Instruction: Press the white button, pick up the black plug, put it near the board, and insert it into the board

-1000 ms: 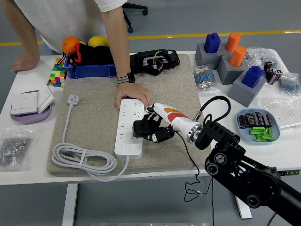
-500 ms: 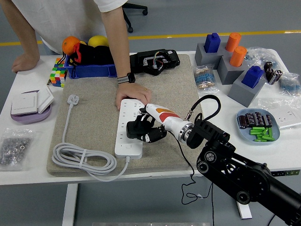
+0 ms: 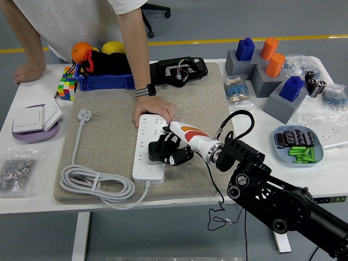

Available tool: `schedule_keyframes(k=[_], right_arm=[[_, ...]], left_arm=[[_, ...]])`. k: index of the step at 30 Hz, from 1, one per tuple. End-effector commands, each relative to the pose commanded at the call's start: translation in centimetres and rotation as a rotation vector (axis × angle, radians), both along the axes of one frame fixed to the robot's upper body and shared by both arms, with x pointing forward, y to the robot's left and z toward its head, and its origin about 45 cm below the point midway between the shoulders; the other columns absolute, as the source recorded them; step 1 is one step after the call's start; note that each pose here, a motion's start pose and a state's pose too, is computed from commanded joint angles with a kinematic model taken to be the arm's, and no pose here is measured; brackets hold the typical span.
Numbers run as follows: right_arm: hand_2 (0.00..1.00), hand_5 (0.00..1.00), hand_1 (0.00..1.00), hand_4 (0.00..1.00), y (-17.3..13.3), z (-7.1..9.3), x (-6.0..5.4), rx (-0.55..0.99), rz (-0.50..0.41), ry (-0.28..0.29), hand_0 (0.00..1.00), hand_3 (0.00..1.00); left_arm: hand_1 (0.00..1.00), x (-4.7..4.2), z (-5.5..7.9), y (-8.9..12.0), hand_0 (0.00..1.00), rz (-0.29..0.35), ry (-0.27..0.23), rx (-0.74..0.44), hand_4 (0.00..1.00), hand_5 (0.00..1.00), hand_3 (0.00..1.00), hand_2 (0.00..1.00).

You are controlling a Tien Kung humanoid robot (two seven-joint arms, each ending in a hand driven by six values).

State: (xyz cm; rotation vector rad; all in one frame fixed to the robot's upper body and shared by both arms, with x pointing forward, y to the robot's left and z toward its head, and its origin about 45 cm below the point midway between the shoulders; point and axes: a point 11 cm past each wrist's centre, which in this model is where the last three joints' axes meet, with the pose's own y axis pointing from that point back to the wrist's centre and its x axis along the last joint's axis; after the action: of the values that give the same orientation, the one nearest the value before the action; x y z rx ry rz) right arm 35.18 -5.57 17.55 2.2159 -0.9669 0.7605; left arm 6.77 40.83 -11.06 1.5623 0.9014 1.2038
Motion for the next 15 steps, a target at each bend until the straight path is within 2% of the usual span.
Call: schedule_keyframes(k=[15], right_arm=[[0.465,0.002,0.384,0.754,0.11,-0.25,0.10,-0.014,0.009,-0.008,0.425,0.481]], left_arm=[[0.629,-0.31,-0.04,0.02,0.625,-0.003,0.008,0.000,0.538,0.402,0.688,0.635]])
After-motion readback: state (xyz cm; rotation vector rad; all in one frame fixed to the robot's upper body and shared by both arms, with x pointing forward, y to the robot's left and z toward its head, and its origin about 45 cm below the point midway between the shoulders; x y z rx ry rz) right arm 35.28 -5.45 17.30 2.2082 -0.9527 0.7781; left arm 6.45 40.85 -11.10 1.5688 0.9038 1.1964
